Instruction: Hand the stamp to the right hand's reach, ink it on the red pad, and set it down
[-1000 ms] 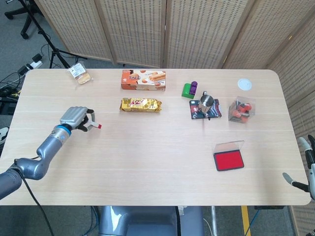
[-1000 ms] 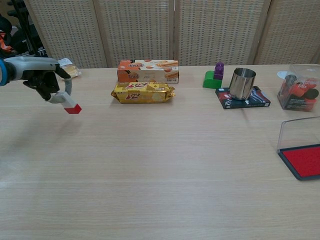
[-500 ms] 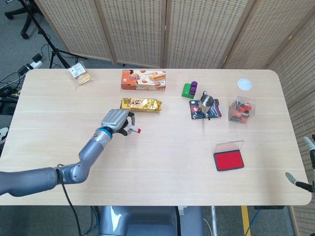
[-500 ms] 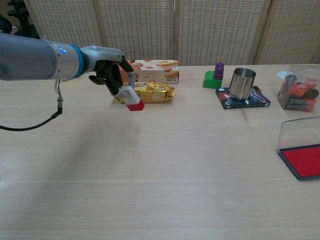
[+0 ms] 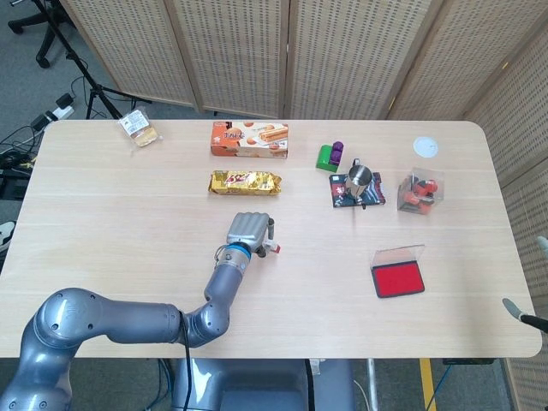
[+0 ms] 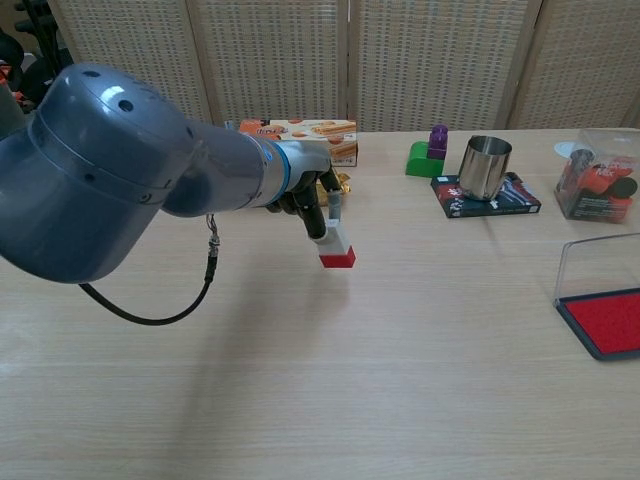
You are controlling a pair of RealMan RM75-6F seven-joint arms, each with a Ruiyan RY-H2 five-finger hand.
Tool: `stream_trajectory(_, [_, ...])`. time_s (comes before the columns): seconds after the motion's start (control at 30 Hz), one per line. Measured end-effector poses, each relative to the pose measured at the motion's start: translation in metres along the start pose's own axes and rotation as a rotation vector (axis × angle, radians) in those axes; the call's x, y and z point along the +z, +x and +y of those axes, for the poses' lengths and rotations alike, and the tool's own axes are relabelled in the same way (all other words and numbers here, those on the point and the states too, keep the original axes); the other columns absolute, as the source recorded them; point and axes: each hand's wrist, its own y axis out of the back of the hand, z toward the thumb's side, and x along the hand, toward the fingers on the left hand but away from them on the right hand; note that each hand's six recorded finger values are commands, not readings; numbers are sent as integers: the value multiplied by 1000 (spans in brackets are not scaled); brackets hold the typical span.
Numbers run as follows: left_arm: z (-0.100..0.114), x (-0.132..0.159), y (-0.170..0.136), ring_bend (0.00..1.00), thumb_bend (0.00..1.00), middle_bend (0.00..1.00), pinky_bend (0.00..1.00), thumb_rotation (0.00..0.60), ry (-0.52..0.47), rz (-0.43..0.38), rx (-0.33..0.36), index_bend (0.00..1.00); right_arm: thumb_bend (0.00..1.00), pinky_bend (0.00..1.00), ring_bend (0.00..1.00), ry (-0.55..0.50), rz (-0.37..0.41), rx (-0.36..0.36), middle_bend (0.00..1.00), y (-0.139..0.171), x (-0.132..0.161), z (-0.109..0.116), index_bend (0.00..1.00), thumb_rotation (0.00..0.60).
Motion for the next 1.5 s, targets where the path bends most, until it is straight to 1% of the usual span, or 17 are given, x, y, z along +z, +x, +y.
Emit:
stream_trajectory(0.37, [-3, -15, 11, 1000, 359, 999, 992, 600, 1, 75, 5, 603, 0, 0, 0, -4, -1, -9, 0, 1, -1, 4, 0, 600])
stream_trajectory(0.5, [-5, -15, 12, 1000, 358, 999, 992, 600, 10, 89, 1, 603, 0, 0, 0, -7, -3, -9, 0, 1, -2, 4, 0, 600])
stream_trajectory(0.63, [-6, -18, 15, 1000, 359, 999, 992, 600, 29, 107, 12, 603, 0, 0, 0, -10, -6, -5, 0, 0, -3, 3, 0, 600])
stream_trajectory(0.73, [-7, -20, 17, 1000, 358, 999, 992, 600, 31, 114, 21, 603, 0, 0, 0, -10, -5, -4, 0, 1, -2, 3, 0, 600])
stream_trajectory(1.03, [-10, -24, 21, 1000, 347, 999, 992, 600, 36, 134, 18, 600, 0, 0, 0, -14, -7, -3, 0, 0, -4, 3, 0, 600])
stream_trajectory(1.07, [-10, -25, 21, 1000, 344, 999, 992, 600, 37, 135, 18, 594, 0, 0, 0, -15, -7, -3, 0, 0, -3, 4, 0, 600])
stream_trajectory(1.2, [-12, -25, 21, 1000, 321, 999, 992, 600, 40, 137, 14, 514, 0, 0, 0, -16, -6, -5, 0, 0, -3, 4, 0, 600])
stream_trajectory(1.4, [-15, -25, 21, 1000, 298, 998, 992, 600, 52, 137, 11, 474, 0, 0, 0, -20, -7, -9, 0, 0, -4, 5, 0, 600])
stream_trajectory(1.5, [-16, -25, 21, 1000, 271, 996, 992, 600, 52, 135, 10, 450, 0, 0, 0, -21, -5, -10, 0, 0, -3, 5, 0, 600])
